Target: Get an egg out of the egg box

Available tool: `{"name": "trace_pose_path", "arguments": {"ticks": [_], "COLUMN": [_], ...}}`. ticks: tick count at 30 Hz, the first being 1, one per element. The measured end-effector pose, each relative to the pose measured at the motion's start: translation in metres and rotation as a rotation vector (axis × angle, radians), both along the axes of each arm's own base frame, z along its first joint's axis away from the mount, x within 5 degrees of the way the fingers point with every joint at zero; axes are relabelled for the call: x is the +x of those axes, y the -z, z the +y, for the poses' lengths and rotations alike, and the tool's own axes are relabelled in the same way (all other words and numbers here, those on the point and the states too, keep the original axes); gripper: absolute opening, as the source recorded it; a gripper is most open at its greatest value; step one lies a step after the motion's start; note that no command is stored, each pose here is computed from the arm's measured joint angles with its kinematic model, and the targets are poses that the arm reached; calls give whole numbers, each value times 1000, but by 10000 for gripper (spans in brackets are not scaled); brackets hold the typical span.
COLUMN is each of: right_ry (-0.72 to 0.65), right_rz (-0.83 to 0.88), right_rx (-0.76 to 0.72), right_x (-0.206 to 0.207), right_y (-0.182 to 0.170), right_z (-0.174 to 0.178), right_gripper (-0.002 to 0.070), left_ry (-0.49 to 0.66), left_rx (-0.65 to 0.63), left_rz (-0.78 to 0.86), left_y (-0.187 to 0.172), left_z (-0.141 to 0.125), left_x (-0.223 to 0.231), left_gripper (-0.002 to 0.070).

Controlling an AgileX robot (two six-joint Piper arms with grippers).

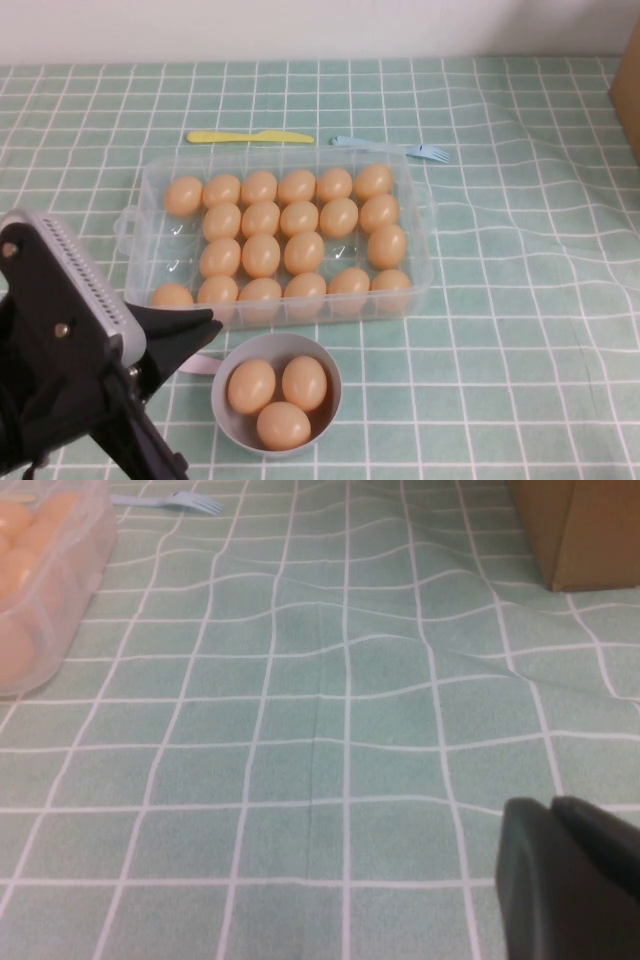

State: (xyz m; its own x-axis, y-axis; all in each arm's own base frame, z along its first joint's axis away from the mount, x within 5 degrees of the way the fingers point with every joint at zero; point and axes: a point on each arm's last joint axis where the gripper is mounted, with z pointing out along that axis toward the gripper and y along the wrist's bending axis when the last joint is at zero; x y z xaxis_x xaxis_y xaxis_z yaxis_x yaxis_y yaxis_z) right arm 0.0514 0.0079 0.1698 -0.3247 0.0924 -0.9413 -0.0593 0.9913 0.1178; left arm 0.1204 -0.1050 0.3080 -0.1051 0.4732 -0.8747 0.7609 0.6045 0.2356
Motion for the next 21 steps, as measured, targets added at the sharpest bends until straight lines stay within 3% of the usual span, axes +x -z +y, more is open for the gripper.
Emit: {"name": "trace_pose_path", "arguments": {"ticks": [10,21], "right_ry": [0,0], "right_rz": [0,0], "right_rx": [0,0], "right_x": [0,0], "right_y": [0,0], "right_z": [0,0], "right_gripper": [-18,-18], "left_ry": [-51,-309], "left_rx": [-95,-415], "left_rz": [-1,-422], "left_y": [0,47], "left_z": [0,57], "left_x": [2,-32], "left_gripper": [-2,-2]}}
